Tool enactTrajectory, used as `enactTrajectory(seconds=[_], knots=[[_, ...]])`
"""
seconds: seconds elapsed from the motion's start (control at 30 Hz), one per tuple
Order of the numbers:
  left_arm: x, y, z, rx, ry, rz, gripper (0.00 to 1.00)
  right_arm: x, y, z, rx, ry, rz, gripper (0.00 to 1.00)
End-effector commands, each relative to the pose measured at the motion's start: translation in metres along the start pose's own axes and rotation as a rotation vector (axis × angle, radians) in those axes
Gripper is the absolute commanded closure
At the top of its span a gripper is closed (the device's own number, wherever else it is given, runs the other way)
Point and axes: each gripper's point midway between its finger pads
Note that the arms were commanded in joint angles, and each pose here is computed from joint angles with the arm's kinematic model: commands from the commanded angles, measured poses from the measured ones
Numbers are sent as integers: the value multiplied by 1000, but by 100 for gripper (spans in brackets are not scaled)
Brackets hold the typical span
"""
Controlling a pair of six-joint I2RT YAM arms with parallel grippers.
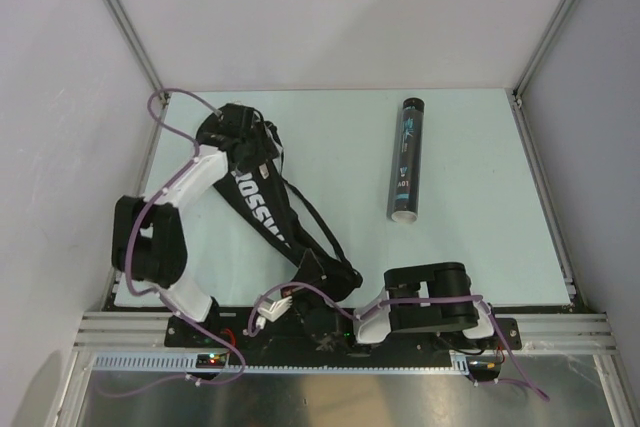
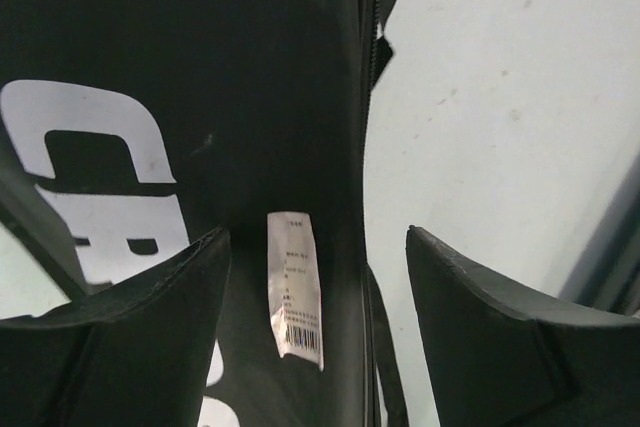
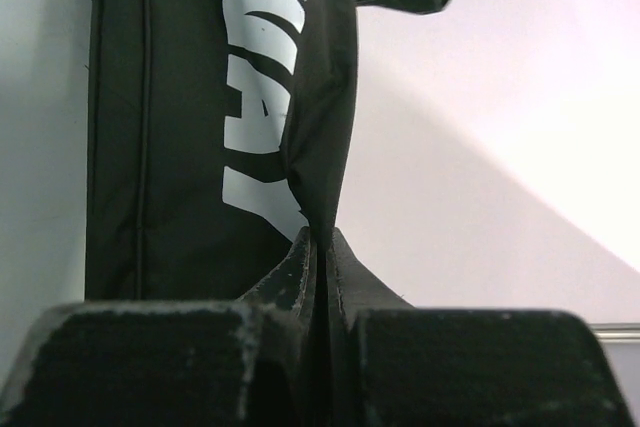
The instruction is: Pack up the badminton gear
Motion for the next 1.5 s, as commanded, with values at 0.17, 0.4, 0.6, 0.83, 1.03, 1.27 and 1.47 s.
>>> enactTrajectory(seconds=[0.17, 0.4, 0.6, 0.83, 1.03, 1.27, 1.47], knots=[[-8, -26, 39, 134, 8, 76, 30, -29, 22, -10, -38, -96, 200, 100], [-6, -28, 38, 144, -3, 122, 83, -29, 22, -11, -40, -96, 241, 100], [-4, -7, 16, 76, -21, 111, 100, -36, 12, -3, -8, -119, 343, 100], [-20, 21, -35, -73, -127, 59, 100, -39, -16, 15, 70, -173, 535, 70], [-20, 29, -70, -238, -196, 13, 100, -51, -30, 32, 99, -225, 696, 46], [-12, 18, -83, -318, -235, -17, 100, -63, -34, 55, 97, -209, 946, 19], [-3, 8, -84, -324, -242, -11, 100, -73, 2, 56, 21, 42, 1172, 14]])
Point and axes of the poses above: each gripper's point midway between its finger pads, its own z axis out along the fingers, its own x axis along the line the jaws close on, y = z × x, and after that the axes turned 11 degrees about z, right-handed
